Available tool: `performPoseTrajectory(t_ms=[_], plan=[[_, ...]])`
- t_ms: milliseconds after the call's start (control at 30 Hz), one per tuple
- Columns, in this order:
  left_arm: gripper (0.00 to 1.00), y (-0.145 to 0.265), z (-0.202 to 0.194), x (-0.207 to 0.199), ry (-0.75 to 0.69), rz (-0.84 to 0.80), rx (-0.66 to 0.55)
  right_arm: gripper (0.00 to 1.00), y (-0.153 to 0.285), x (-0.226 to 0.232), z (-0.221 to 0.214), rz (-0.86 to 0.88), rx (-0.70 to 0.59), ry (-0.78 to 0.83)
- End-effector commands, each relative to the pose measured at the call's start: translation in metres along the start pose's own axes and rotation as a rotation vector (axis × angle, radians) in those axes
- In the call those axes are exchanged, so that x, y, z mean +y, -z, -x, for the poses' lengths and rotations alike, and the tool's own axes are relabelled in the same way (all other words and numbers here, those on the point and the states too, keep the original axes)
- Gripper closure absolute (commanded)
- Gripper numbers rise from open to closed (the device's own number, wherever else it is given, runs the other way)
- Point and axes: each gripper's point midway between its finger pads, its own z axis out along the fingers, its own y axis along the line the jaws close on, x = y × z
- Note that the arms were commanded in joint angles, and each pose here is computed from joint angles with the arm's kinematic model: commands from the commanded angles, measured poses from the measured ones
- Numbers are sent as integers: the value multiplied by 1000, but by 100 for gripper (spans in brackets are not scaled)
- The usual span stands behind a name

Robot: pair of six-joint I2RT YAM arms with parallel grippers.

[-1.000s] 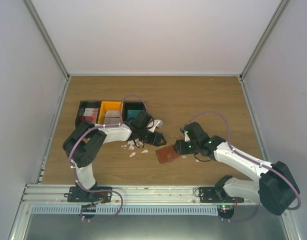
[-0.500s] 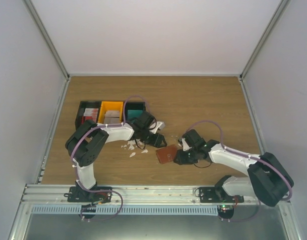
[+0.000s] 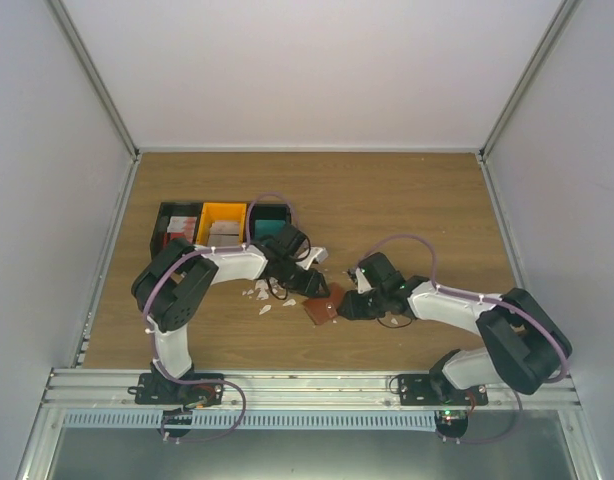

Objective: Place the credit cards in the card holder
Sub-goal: Open the card holder at the center of the board.

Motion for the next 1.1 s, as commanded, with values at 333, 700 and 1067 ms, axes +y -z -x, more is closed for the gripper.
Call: performPoseTrajectory(t_ms=[333,700,1067], plan=[[77,1,-28,-17,70,-91,46,70,-15,-18,4,-56,-37,1],[99,14,-22,-18,81,-54,-18,60,-2,-10,16,-46,-102,4],[100,34,-8,-30,125,-60,-110,45,32,4,37,-222,-203,31]])
